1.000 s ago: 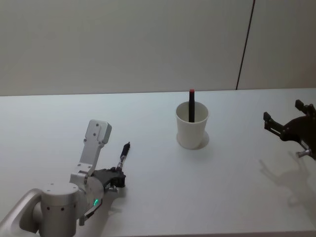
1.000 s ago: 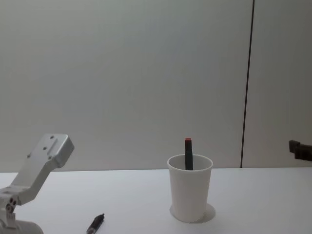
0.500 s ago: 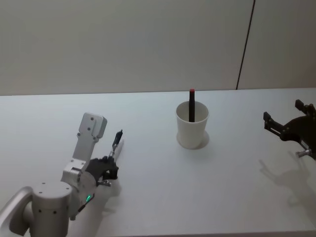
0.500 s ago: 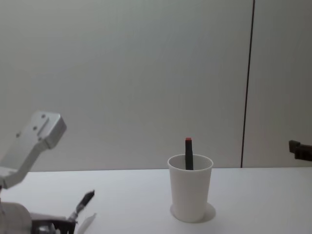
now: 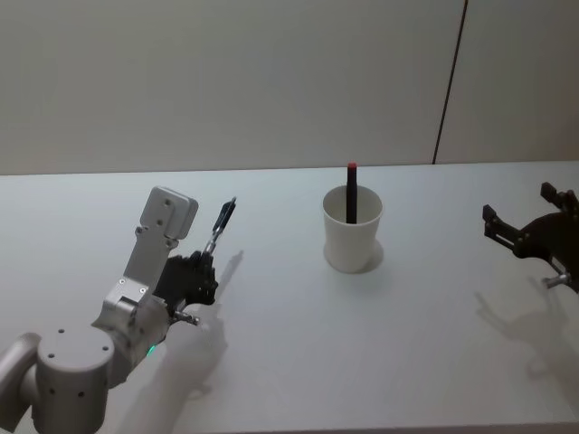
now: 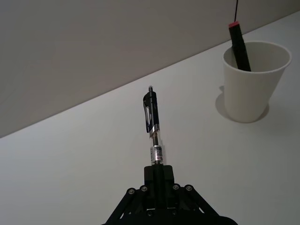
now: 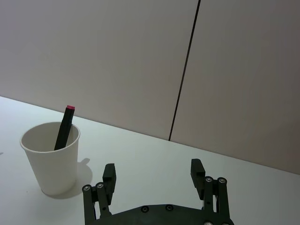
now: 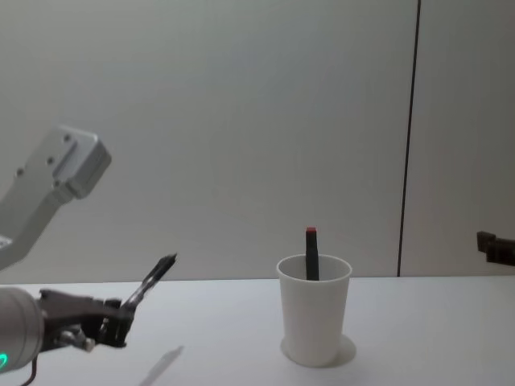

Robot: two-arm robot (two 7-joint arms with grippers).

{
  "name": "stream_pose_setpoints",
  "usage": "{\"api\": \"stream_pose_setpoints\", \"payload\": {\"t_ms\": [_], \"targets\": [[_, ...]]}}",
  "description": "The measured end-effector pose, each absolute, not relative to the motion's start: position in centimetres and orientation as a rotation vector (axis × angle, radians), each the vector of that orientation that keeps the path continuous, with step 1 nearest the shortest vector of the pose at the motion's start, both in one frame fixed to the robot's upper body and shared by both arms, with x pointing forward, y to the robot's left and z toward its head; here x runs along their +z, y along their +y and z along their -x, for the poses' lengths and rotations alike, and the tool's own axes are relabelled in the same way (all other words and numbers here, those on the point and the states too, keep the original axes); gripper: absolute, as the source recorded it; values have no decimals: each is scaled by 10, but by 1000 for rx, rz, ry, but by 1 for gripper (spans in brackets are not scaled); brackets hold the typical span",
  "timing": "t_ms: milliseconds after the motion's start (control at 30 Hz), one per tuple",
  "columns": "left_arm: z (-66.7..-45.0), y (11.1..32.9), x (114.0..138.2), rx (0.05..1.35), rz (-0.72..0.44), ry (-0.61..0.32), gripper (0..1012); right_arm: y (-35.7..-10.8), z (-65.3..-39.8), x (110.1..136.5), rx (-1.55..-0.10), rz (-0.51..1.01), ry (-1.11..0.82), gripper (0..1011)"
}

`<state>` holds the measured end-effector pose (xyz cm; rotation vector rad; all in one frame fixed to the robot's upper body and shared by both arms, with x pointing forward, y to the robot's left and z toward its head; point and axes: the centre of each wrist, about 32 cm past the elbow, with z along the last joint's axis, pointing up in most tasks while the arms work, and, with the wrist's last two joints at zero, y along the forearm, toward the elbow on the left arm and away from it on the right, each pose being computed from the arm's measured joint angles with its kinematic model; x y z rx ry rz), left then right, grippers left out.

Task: Place the pen into the pen holder.

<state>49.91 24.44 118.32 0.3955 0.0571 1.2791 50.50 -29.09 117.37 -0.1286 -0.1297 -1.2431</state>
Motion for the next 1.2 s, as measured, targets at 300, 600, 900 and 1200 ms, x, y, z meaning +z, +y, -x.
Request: {"api": "stream_pose_setpoints", "payload": {"t_ms": [300,600,900,1200], "targets": [[-500,249,1189,1183,-340,-57,129,-291,-505,1174,-1243,129,-130,1001],[-506,252,1195,1066,-282,-163,129,-291,-505,1174,-1243,129,-130,1001],[-517,252,1199,929,-230,-251,129,-291,-505,1174,-1243,129,-130,1001],[-536,249,1202,788,-186,-311,129,-291,-505,1174,-1243,129,-130,1001]]}}
